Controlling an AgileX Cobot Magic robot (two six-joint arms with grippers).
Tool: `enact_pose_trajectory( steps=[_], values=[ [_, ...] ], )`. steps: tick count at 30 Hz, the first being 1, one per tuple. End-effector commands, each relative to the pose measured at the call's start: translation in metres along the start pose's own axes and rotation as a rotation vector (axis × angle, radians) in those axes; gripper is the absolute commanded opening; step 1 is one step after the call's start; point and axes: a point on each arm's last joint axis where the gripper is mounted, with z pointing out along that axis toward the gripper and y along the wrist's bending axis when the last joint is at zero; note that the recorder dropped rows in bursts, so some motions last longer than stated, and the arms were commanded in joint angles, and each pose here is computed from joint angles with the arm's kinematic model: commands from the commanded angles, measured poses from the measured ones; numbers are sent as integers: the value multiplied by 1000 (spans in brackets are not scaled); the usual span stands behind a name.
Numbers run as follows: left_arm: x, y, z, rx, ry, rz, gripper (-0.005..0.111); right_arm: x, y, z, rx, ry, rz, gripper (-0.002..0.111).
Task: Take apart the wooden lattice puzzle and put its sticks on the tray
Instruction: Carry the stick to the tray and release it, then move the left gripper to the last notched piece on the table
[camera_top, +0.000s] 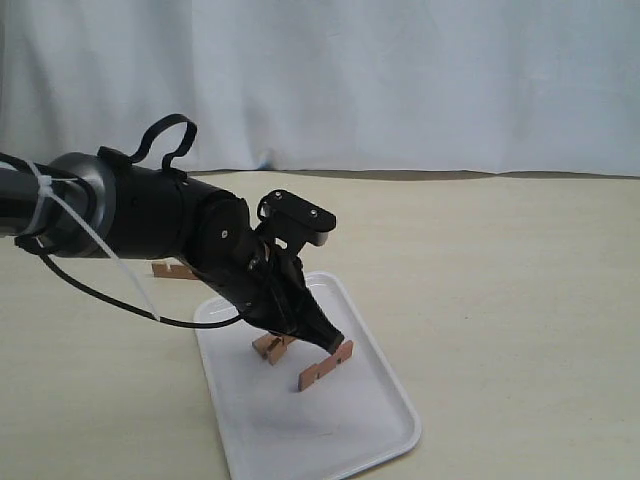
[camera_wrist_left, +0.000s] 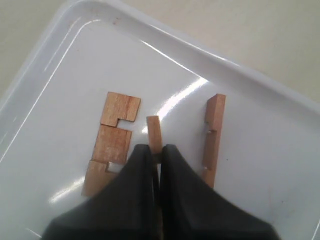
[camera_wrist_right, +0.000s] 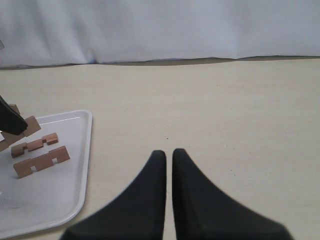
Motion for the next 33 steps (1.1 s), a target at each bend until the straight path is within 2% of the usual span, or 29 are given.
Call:
enact_pose_trajectory(
  steps=[1, 6, 8, 17, 24, 29, 33],
  values=[
    [0, -4, 2, -1, -7, 20, 3, 0, 0, 0, -3, -8, -1, 4],
    [0, -3, 2, -6, 3, 36, 51, 0, 0, 0, -3, -8, -1, 4],
    [-1, -3, 0, -7, -3, 37, 56, 0, 0, 0, -3, -8, -1, 4],
    [-19, 4, -53, -102, -135, 192, 57, 0, 0, 0, -3, -8, -1, 4],
    [-31, 11, -76, -137, -268, 200, 57, 0, 0, 0, -3, -8, -1, 4],
    [-25, 33, -72, -164, -225, 142, 57, 0, 0, 0, -3, -8, -1, 4],
    [-18, 69, -71, -206, -147, 62, 57, 0, 0, 0, -3, -8, -1, 4]
  ],
)
